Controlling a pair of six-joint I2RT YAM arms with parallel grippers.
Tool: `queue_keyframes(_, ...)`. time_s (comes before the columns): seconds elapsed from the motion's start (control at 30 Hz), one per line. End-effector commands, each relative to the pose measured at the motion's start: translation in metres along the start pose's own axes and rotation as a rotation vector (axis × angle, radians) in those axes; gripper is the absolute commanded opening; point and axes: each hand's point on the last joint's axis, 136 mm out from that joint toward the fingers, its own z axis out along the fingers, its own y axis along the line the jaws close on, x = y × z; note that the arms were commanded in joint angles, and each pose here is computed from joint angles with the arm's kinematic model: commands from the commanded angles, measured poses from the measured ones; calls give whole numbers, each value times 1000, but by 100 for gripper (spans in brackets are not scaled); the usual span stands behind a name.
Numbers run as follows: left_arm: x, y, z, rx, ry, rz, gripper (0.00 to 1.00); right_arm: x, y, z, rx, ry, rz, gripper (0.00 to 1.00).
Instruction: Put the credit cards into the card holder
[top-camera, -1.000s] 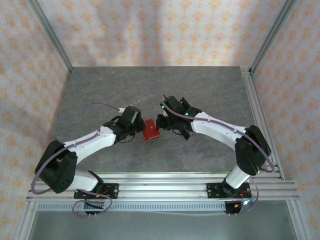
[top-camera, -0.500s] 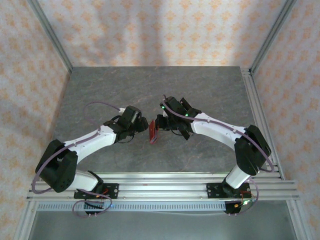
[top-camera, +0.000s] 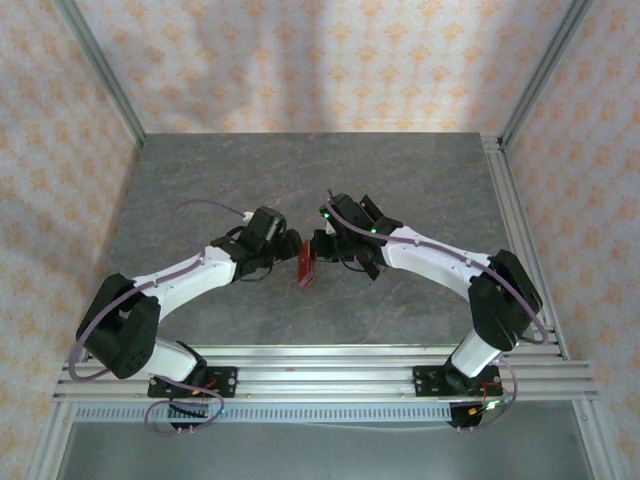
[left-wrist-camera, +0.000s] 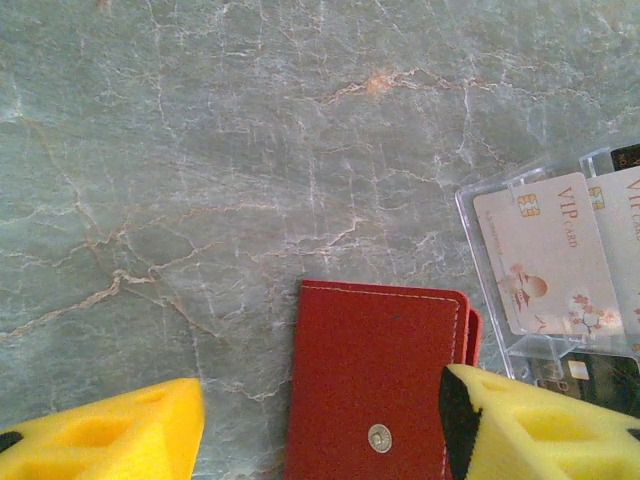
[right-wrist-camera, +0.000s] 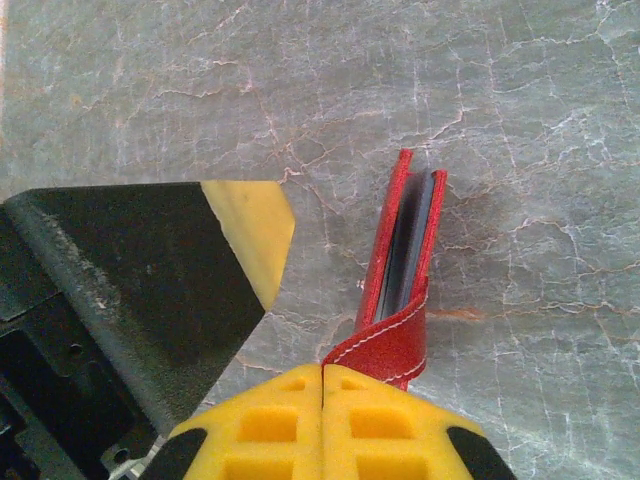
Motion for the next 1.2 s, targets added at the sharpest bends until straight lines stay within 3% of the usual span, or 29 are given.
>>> queue_keyframes(0.0, -8, -12, -1, 31, -12, -9, 64, -10, 15, -12, -55, -39, 1, 0)
queue_keyframes(0.67, -3, -2, 3, -2, -6, -8, 64, -14, 21, -21, -70, -55, -4, 0)
queue_keyframes(1.17, 8, 38, -9, -128, -19, 20, 65, 15, -58, -10, 147, -32, 51, 0)
